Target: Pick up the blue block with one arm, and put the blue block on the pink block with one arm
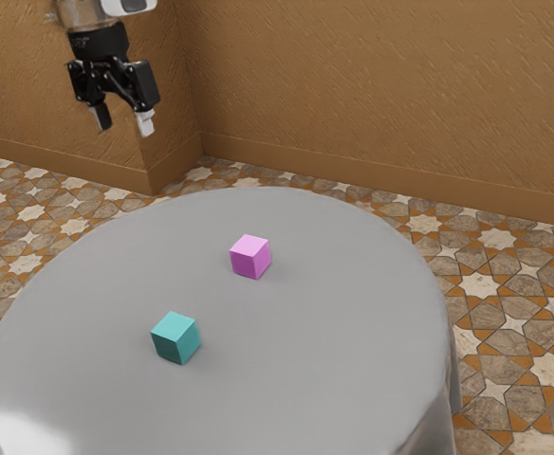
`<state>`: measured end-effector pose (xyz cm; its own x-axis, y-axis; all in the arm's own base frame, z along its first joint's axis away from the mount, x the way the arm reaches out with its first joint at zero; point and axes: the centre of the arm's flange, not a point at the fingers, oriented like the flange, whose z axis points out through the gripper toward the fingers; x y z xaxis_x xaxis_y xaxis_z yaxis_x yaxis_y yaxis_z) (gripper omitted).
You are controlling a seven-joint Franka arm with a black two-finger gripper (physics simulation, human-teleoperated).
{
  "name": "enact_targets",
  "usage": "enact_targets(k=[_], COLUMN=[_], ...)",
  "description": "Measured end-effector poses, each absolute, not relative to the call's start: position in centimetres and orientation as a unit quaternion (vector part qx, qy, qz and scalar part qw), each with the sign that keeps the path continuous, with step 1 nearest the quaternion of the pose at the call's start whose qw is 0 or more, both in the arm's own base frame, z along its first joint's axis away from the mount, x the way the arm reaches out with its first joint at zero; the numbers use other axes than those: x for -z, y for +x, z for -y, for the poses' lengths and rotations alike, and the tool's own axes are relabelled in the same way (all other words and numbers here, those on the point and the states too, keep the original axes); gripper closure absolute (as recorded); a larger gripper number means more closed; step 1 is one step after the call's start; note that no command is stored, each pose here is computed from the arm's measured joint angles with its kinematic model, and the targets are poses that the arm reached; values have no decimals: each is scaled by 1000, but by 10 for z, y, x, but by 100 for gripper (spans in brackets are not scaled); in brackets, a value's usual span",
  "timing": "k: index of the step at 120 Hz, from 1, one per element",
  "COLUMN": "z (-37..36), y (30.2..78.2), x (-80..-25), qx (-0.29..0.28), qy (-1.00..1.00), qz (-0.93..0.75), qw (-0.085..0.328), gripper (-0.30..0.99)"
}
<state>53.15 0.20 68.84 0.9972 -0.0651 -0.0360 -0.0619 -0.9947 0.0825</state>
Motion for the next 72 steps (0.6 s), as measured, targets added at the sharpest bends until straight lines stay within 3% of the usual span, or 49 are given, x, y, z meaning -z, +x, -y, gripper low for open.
enact_targets(k=[10,18,28,41,72], z=[-7,-15,-23,-5,24], y=[546,553,520,481,444], x=[-665,-600,-513,-460,-392], qx=[21,59,89,59,-13], qy=[999,997,994,997,999], qz=[27,14,-8,-2,12], qw=[40,48,69,56,31], gripper=[2,2,2,2,2])
